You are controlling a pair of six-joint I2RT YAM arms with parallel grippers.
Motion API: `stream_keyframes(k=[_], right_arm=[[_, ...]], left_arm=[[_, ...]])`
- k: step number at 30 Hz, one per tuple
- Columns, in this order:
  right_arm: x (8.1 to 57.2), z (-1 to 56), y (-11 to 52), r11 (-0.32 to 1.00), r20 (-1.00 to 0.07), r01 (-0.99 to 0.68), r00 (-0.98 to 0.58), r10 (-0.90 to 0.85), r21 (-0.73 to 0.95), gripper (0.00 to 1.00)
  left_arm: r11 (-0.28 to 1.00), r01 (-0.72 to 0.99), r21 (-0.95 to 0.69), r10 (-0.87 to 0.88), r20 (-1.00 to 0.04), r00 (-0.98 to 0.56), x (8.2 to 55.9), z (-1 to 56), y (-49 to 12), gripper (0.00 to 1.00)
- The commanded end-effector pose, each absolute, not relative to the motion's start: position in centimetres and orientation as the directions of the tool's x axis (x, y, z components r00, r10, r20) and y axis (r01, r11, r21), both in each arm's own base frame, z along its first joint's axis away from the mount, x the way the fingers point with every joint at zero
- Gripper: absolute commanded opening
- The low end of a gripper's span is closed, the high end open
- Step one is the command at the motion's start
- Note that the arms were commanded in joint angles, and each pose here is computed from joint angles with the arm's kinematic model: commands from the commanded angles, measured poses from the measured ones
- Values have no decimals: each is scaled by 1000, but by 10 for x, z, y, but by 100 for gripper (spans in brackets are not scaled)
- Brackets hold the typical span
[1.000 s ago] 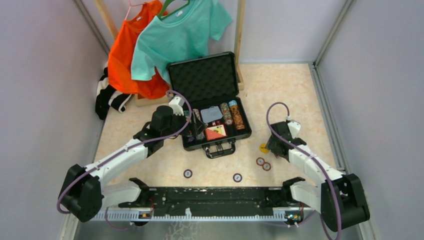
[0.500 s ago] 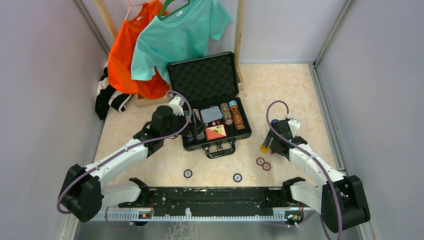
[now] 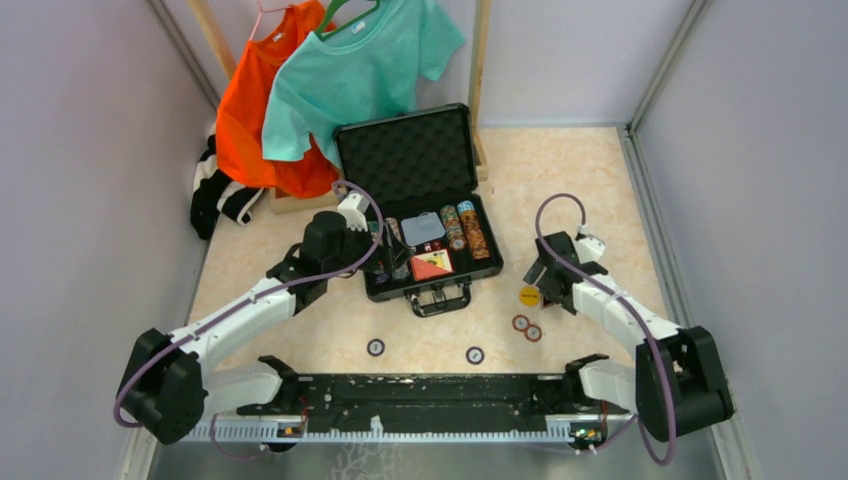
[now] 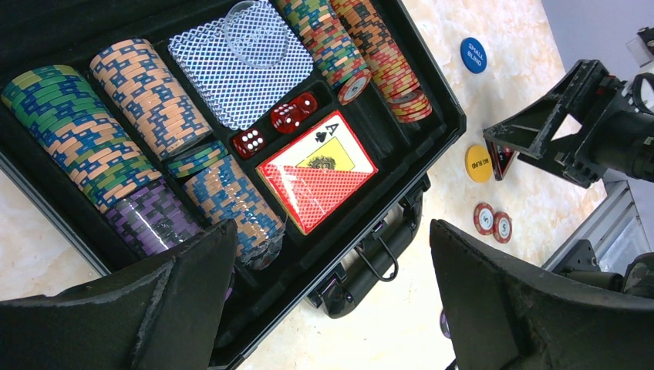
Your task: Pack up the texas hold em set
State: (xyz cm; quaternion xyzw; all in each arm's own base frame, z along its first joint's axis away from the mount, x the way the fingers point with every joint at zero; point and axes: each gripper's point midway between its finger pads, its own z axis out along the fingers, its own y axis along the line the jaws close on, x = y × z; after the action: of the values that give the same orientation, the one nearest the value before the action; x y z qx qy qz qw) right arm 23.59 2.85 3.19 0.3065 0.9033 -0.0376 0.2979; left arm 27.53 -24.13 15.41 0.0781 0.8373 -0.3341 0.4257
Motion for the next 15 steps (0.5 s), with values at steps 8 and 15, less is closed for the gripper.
stream_keyframes(k=[8, 15], right_arm=[[259, 43, 25, 672, -592, 705, -447, 671, 229, 85], [263, 41, 24, 614, -582, 748, -390, 714, 252, 85]], left_arm=[[761, 432, -485, -148, -777, -612, 274, 155, -242, 99], [764, 429, -482, -146, -776, -613, 275, 153, -242, 99]])
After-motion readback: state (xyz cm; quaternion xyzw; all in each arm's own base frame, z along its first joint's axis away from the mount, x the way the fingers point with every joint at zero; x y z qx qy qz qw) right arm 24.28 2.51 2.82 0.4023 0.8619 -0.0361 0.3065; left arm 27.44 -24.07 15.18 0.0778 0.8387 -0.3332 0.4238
